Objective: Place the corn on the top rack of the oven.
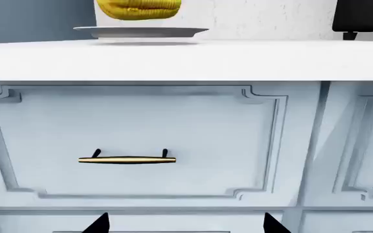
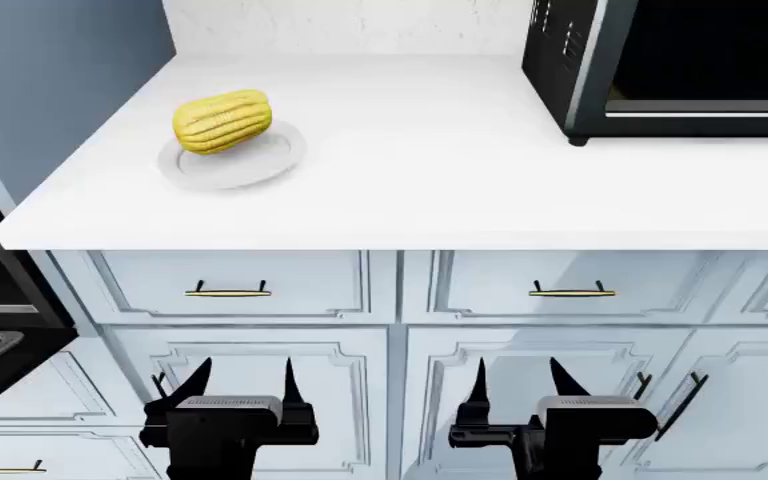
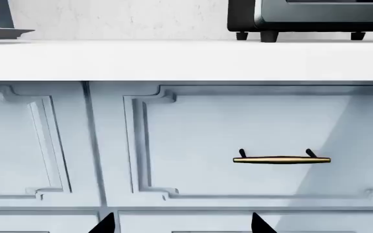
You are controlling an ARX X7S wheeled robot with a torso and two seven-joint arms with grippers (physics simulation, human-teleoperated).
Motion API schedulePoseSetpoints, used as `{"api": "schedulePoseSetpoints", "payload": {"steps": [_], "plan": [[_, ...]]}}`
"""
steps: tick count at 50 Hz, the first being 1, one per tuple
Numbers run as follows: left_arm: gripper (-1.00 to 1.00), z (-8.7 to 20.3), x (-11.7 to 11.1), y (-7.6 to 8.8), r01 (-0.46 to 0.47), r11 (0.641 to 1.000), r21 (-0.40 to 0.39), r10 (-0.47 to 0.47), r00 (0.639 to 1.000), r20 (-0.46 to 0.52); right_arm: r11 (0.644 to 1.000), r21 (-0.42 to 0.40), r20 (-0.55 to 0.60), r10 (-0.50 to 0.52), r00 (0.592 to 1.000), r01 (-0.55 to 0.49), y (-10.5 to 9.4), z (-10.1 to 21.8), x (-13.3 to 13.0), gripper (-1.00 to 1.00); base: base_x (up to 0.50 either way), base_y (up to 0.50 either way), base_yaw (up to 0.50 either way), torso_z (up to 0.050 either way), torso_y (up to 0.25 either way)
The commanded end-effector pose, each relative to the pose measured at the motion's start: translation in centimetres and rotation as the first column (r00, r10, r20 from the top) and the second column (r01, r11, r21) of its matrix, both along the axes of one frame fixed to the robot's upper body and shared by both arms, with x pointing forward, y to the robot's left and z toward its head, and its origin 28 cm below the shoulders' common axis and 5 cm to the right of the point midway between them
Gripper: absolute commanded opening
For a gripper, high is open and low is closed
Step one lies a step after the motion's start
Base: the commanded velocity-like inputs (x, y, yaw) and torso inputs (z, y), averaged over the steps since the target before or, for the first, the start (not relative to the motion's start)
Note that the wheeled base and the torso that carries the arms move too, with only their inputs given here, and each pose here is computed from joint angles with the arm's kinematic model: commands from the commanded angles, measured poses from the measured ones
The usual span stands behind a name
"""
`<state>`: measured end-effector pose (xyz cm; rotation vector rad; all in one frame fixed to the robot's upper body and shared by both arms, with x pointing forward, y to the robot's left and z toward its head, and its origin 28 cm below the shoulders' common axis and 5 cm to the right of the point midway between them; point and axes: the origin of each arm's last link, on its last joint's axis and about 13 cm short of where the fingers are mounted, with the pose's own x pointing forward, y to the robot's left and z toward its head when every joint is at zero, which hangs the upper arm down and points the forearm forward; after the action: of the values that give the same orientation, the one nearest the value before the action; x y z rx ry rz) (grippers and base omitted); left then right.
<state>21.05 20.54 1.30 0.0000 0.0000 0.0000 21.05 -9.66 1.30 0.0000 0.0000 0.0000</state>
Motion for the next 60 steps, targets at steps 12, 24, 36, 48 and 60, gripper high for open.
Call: {"api": "schedulePoseSetpoints", "payload": {"steps": [12, 24, 36, 48, 60], "plan": [[1.0, -0.1, 0.3, -0.2, 0.017, 1.0, -0.005, -0.017, 1.0, 0.018, 1.0, 0.021, -0.013, 0.011, 1.0, -0.011, 0.0, -0.5, 0.2, 1.0, 0.0, 0.0, 0.0, 0.0, 0.0], [1.0, -0.4, 0.6, -0.2, 0.005, 1.0, 0.022, -0.006, 0.999, 0.043, 1.0, 0.016, -0.006, 0.003, 1.0, -0.003, 0.0, -0.3, 0.0, 1.0, 0.0, 0.0, 0.0, 0.046, 0.0], [1.0, -0.3, 0.6, -0.2, 0.0, 1.0, 0.026, 0.0, 0.999, 0.033, 0.999, 0.038, 0.015, 0.016, 1.0, -0.017, 0.0, 0.1, 0.0, 1.0, 0.0, 0.0, 0.0, 0.05, 0.0], [1.0, 8.8, -0.5, 0.7, 0.007, 0.999, -0.042, -0.005, 0.999, 0.035, 0.985, -0.025, 0.087, 0.175, 0.981, -0.173, 0.7, 9.0, -1.4, 1.0, 0.0, 0.0, 0.0, 0.05, 0.0], [1.0, 17.4, -1.7, 1.9, 0.103, 0.995, -0.001, -0.103, 0.993, -0.064, 0.968, -0.072, 0.048, 0.246, 0.968, -0.242, -0.6, 17.9, -3.3, 1.0, 0.0, 0.0, 0.0, 0.032, 0.0]]}}
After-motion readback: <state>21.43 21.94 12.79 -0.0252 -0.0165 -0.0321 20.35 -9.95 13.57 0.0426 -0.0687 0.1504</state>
